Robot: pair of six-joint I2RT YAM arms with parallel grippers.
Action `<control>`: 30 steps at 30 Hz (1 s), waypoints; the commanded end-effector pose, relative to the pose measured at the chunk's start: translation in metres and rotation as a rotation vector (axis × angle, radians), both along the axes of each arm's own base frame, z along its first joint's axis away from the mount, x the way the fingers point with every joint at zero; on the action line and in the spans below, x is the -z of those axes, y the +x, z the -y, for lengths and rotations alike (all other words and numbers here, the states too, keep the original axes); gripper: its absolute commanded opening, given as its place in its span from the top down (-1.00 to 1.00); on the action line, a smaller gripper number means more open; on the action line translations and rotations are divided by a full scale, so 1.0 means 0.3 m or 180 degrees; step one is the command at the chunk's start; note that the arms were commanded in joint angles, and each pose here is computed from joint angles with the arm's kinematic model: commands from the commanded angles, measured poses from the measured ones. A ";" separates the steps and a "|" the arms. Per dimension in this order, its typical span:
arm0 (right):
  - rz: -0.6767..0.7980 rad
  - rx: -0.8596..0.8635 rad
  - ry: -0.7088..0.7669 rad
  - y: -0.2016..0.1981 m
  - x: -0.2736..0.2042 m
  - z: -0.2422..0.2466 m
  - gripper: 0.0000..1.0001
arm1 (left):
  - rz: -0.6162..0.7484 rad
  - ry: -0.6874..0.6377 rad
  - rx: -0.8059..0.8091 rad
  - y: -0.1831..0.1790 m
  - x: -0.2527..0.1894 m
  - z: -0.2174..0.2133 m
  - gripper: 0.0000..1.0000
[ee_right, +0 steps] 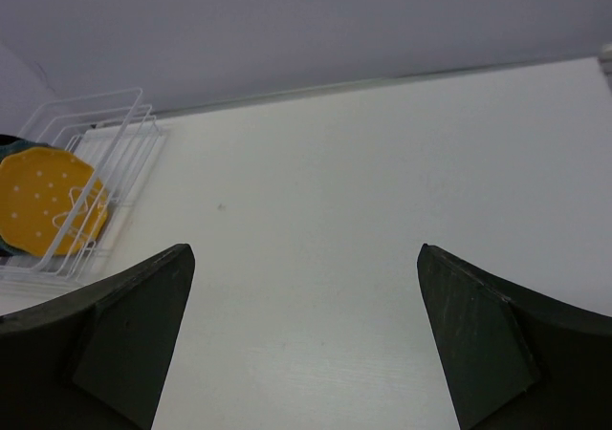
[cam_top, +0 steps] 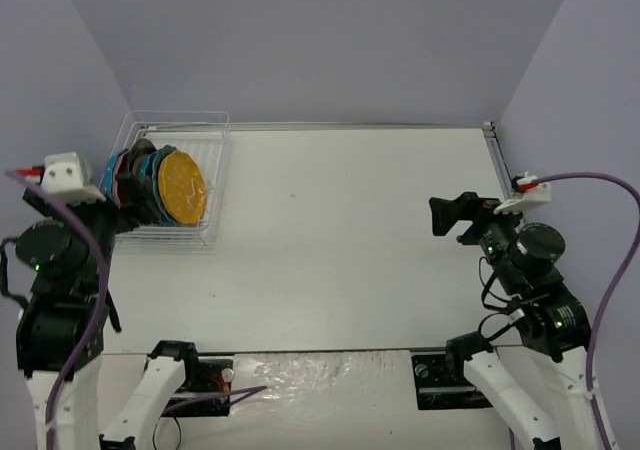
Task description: Load the plates into the dish rack
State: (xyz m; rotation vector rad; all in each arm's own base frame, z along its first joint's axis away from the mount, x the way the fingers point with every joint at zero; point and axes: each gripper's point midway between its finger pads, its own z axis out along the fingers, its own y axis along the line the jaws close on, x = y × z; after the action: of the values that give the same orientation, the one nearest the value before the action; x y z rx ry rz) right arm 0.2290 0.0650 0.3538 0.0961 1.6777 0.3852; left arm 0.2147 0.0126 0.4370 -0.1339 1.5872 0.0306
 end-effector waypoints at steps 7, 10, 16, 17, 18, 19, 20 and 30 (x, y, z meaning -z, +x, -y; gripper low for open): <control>0.0572 0.0931 -0.0439 -0.135 -0.155 0.240 -1.00 | -0.0736 -0.0140 0.0043 -0.182 0.326 0.008 -0.94; 0.0594 0.0995 -0.0410 -0.143 -0.146 0.252 -1.00 | -0.0838 -0.0188 -0.0034 -0.214 0.382 -0.005 -0.94; 0.0576 0.1023 -0.0421 -0.135 -0.117 0.254 -1.00 | -0.0719 -0.0226 -0.0075 -0.230 0.377 -0.014 -0.94; 0.0568 0.1029 -0.0417 -0.133 -0.112 0.254 -1.00 | -0.0724 -0.0225 -0.0077 -0.228 0.377 -0.014 -0.94; 0.0563 0.1026 -0.0424 -0.131 -0.108 0.253 -1.00 | -0.0746 -0.0218 -0.0041 -0.224 0.379 -0.007 -0.94; 0.0558 0.1023 -0.0432 -0.128 -0.104 0.252 -1.00 | -0.0768 -0.0211 -0.0006 -0.220 0.382 -0.001 -0.94; 0.0562 0.1015 -0.0430 -0.127 -0.104 0.250 -1.00 | -0.0776 -0.0215 0.0007 -0.218 0.384 0.002 -0.94; 0.0600 0.1022 -0.0432 -0.135 -0.107 0.254 -1.00 | -0.0782 -0.0257 0.0010 -0.196 0.394 0.009 -0.94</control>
State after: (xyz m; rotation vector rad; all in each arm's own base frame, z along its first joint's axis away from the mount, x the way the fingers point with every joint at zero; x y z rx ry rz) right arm 0.1871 -0.0076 0.3634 0.1969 1.5511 0.0360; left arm 0.1419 0.0140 0.3084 -0.1786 1.8682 0.0080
